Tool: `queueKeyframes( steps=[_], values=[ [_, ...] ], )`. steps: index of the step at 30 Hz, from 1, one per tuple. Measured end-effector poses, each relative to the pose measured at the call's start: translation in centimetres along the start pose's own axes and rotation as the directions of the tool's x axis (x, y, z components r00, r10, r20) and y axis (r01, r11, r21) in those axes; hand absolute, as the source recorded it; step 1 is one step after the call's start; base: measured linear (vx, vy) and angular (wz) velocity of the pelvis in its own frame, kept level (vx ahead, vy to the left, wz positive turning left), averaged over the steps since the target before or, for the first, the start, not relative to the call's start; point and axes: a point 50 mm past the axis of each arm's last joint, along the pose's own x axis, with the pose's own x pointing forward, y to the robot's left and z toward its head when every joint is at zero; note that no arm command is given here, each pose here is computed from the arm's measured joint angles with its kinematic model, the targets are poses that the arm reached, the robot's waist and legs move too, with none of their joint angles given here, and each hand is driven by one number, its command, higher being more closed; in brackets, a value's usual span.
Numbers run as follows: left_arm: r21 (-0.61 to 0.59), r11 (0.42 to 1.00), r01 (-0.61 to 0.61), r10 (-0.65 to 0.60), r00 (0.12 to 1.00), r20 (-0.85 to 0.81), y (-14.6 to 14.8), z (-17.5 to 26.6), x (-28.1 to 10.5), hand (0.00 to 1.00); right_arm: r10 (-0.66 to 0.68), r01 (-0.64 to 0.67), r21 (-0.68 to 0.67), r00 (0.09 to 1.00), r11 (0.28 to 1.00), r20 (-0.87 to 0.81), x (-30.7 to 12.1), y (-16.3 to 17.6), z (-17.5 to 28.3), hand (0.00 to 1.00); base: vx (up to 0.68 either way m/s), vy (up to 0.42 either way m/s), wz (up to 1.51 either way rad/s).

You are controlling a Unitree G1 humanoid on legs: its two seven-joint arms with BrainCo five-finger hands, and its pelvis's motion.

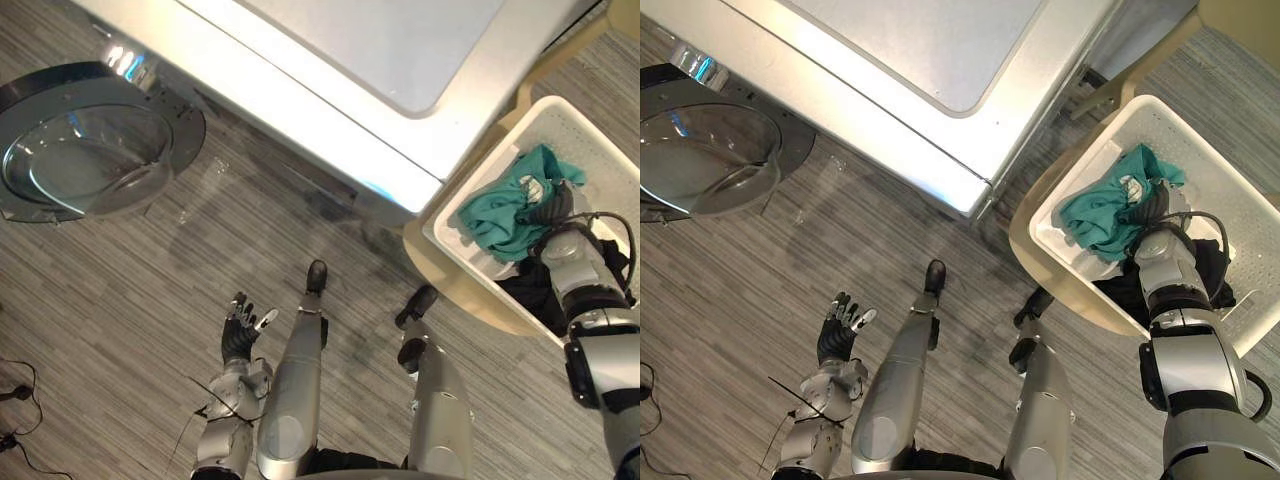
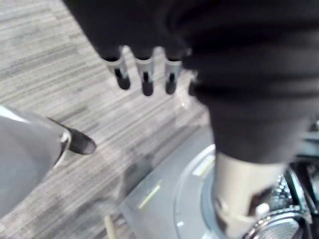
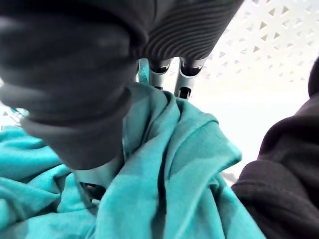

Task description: Pick up the laundry basket with both hands and put the clothes into the washing machine.

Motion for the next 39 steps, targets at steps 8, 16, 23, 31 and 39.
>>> queueKeyframes(
  steps=[8, 16, 23, 31, 39],
  values=[
    [-0.017, 1.0, -0.019, 0.019, 1.0, 0.009, -0.2, 0.2, 0.2, 0.0, 0.02, -0.011, 0.156, 0.998, 0.988, -0.055, -0.2, 0.6, -0.3, 1.0, 0.0, -0.002, 0.02],
    [-0.02, 0.999, -0.038, 0.038, 0.999, 0.013, 0.3, 0.4, 0.2, 0.0, -0.05, 0.055, 0.55, 0.998, 0.834, -0.025, -1.3, 0.1, 0.2, 1.0, -0.04, 0.001, -0.07],
    [0.025, 0.991, -0.129, 0.13, 0.992, -0.009, 3.9, 0.5, -1.2, 0.0, -0.049, 0.093, 0.868, 0.996, 0.487, -0.079, -6.4, 3.1, -2.7, 1.0, -0.02, 0.0, -0.23],
    [0.028, 0.977, -0.209, 0.211, 0.974, -0.079, 6.1, -1.0, -2.7, 0.0, -0.106, 0.137, 0.953, 0.988, 0.269, -0.112, -12.7, 3.6, -5.4, 1.0, 0.12, 0.018, -0.24],
    [-0.006, 0.974, -0.225, 0.222, 0.963, -0.151, 5.1, -3.0, -3.2, 0.0, -0.006, 0.071, 0.979, 0.997, 0.193, -0.072, -15.6, 6.9, -4.0, 1.0, 0.05, -0.005, 0.12]
  ],
)
